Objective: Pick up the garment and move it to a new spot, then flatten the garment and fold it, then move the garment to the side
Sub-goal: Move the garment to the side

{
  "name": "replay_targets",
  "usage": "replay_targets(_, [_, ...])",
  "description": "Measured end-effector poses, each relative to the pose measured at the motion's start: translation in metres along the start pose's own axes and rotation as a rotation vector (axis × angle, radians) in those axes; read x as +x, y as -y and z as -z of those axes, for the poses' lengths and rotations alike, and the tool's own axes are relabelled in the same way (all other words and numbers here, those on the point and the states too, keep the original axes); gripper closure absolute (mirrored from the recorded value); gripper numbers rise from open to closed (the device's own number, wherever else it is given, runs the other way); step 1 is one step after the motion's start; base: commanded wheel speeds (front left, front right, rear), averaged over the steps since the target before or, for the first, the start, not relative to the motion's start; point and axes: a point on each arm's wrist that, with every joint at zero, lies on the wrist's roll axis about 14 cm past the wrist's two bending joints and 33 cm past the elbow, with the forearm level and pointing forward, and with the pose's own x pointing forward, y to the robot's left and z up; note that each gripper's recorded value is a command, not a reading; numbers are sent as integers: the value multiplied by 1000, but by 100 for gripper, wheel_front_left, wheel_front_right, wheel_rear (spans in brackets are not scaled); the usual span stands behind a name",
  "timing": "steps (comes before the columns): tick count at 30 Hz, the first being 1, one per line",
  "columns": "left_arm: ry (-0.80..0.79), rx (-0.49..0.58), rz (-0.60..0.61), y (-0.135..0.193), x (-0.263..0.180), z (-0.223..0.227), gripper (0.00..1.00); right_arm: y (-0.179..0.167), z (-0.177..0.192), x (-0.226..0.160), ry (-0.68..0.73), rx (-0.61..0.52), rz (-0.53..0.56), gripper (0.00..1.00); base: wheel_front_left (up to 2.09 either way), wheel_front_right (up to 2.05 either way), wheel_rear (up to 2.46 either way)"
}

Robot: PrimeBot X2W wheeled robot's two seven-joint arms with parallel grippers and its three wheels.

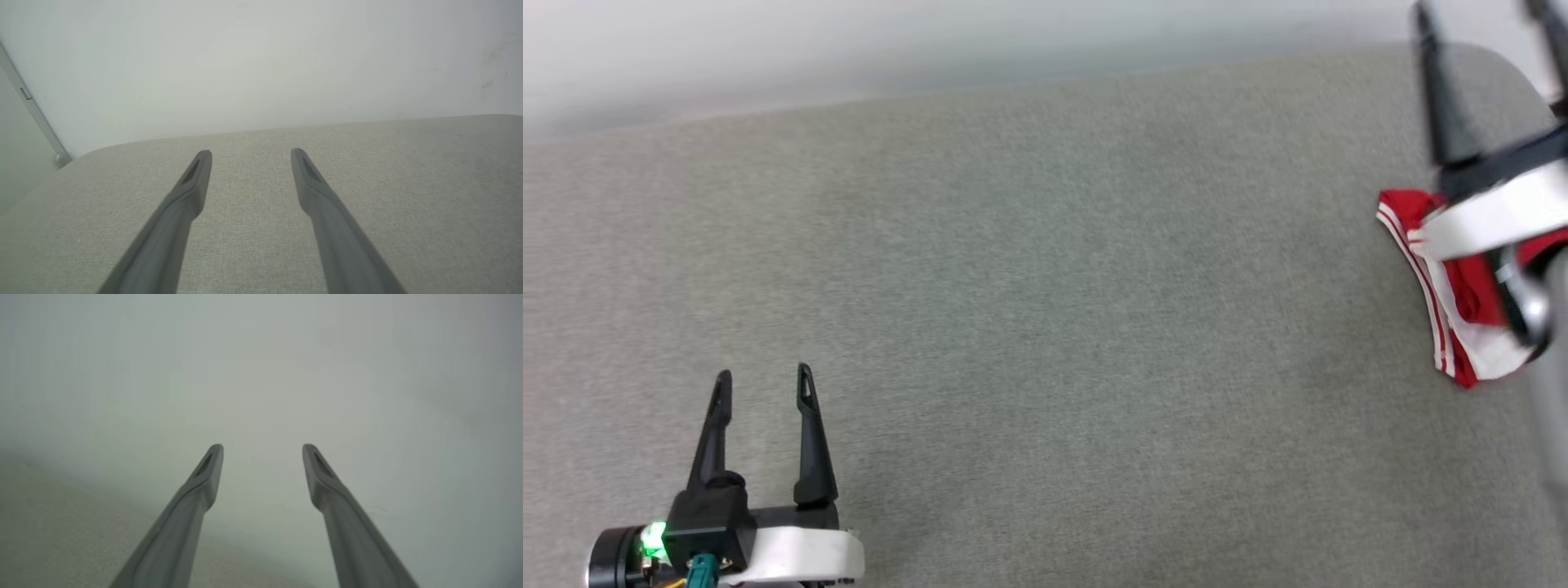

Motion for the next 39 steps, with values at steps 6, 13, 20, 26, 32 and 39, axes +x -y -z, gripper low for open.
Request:
replay_targets(6, [14, 8, -35, -12, -14, -10, 0, -49, -9, -14, 33, 132, -48, 0, 0, 0, 0])
replay_targets(13, [19, 7, -53, -17, -31, -16, 0, -68, 9, -53, -35, 232, -8, 0, 0, 0, 0])
replay_targets(20, [26, 10, -76, -25, -48, -21, 0, -88, 23, -102, -118, 317, 26, 0, 0, 0, 0])
replay_targets(26, [14, -2, -71, -25, -58, -19, 0, -85, 25, -131, -145, 357, 83, 0, 0, 0, 0])
replay_targets(32, [13, -14, -66, -25, -68, -20, 0, -84, 29, -155, -179, 385, 117, 0, 0, 0, 0])
replay_targets(39, [9, -25, -62, -27, -73, -19, 0, -95, 31, -170, -206, 419, 109, 0, 0, 0, 0])
